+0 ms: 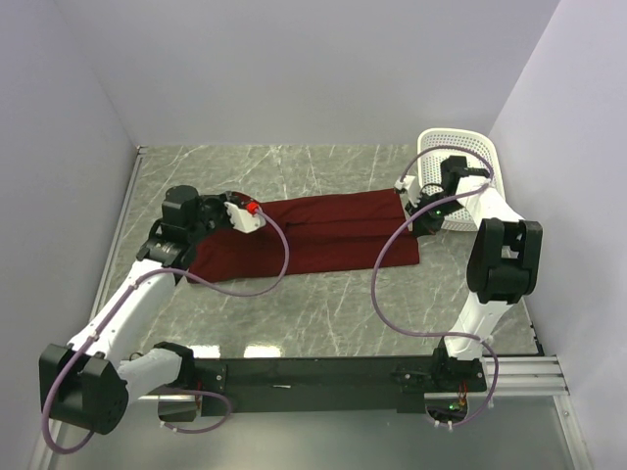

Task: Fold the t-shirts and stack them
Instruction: Fold the tshirt

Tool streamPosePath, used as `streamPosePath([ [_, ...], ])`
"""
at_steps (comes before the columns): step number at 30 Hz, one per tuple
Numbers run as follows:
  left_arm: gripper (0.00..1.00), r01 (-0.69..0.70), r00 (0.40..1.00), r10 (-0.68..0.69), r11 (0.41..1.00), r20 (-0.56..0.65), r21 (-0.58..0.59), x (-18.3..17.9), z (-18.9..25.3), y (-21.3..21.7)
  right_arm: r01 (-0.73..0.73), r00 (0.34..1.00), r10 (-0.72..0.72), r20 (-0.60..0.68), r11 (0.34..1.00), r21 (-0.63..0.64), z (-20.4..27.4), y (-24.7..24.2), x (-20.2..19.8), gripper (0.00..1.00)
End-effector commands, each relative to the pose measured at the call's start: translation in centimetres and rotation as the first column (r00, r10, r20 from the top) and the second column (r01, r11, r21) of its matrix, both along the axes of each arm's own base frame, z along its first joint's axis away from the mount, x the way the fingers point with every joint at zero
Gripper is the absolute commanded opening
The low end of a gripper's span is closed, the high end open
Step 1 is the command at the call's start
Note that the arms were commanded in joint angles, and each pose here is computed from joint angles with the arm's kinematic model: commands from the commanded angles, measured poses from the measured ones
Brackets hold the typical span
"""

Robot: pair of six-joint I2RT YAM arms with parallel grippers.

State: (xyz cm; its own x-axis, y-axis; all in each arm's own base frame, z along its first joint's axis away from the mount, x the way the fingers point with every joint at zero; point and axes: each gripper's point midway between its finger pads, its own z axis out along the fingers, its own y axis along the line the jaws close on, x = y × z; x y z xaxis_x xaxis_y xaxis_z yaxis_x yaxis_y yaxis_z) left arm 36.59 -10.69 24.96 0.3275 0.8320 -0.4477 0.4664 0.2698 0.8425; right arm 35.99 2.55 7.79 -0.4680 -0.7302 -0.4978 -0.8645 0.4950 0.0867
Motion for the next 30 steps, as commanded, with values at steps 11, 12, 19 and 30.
streamPosePath([
  [11, 0.0, -0.001, 0.998, 0.002, 1.0, 0.058, -0.027, 2.0, 2.3, -0.3, 0.04, 0.999, -0.04, 0.025, 0.999, -0.014, 0.9, -0.7, 1.8, 0.0],
  [12, 0.0, -0.002, 0.998, 0.004, 1.0, 0.056, -0.027, 2.0, 2.3, -0.2, 0.044, 0.999, -0.043, 0.028, 0.999, -0.017, 0.9, -0.7, 1.9, 0.0],
  [19, 0.0, -0.01, 0.998, 0.012, 1.0, 0.06, -0.029, 2.6, 2.7, -0.1, 0.052, 0.998, -0.052, 0.027, 0.999, -0.011, 0.9, -0.6, 2.3, 0.0],
  [30, 0.0, -0.018, 0.997, 0.021, 0.999, 0.077, -0.037, 3.1, 3.1, 0.0, 0.07, 0.997, -0.07, 0.016, 0.997, -0.018, 0.4, -0.9, 3.1, 0.0],
])
